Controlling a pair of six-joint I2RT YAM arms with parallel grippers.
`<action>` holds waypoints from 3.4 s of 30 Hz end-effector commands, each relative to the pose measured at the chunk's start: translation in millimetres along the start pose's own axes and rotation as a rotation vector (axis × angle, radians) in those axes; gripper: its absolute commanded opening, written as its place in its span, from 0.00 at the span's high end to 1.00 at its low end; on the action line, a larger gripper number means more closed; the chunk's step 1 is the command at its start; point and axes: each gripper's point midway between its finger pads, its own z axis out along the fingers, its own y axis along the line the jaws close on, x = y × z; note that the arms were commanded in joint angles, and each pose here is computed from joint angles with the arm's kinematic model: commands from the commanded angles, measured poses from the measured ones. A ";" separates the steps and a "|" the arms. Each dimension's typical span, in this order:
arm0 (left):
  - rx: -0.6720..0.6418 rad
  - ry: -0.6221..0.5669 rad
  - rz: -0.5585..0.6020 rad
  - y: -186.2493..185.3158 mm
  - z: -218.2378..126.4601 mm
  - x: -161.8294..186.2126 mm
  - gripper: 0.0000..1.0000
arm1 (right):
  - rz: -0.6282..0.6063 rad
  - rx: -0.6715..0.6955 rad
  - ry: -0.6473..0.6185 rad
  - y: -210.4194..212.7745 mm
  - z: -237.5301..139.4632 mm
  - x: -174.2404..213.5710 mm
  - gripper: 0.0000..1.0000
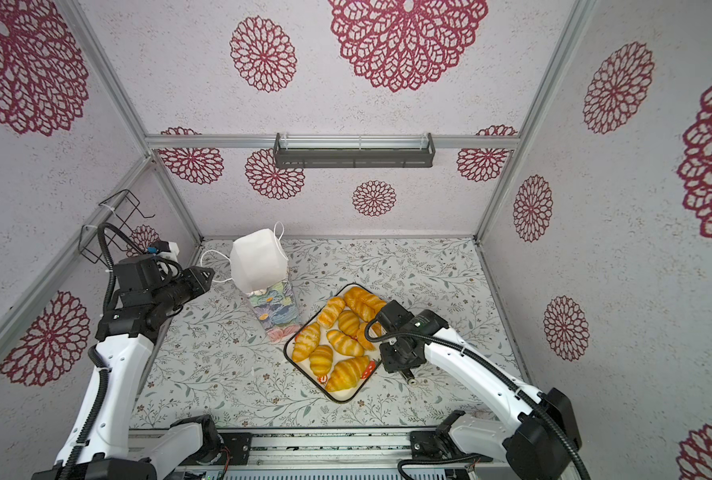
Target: Place the fake bread into the paper bag
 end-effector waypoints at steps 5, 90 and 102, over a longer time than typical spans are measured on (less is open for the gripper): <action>0.005 -0.016 0.000 0.5 0.4 -3.1 0.74 | -0.005 -0.012 0.002 2.2 2.4 -2.2 0.66; 0.217 -0.057 0.025 -39.7 -12.2 -9.8 1.00 | -0.426 -0.384 -0.635 218.8 -234.0 -158.3 0.90; 0.187 -0.047 0.018 -33.0 -8.1 -7.6 1.00 | -0.438 -0.340 -0.594 226.0 -202.6 -168.2 0.90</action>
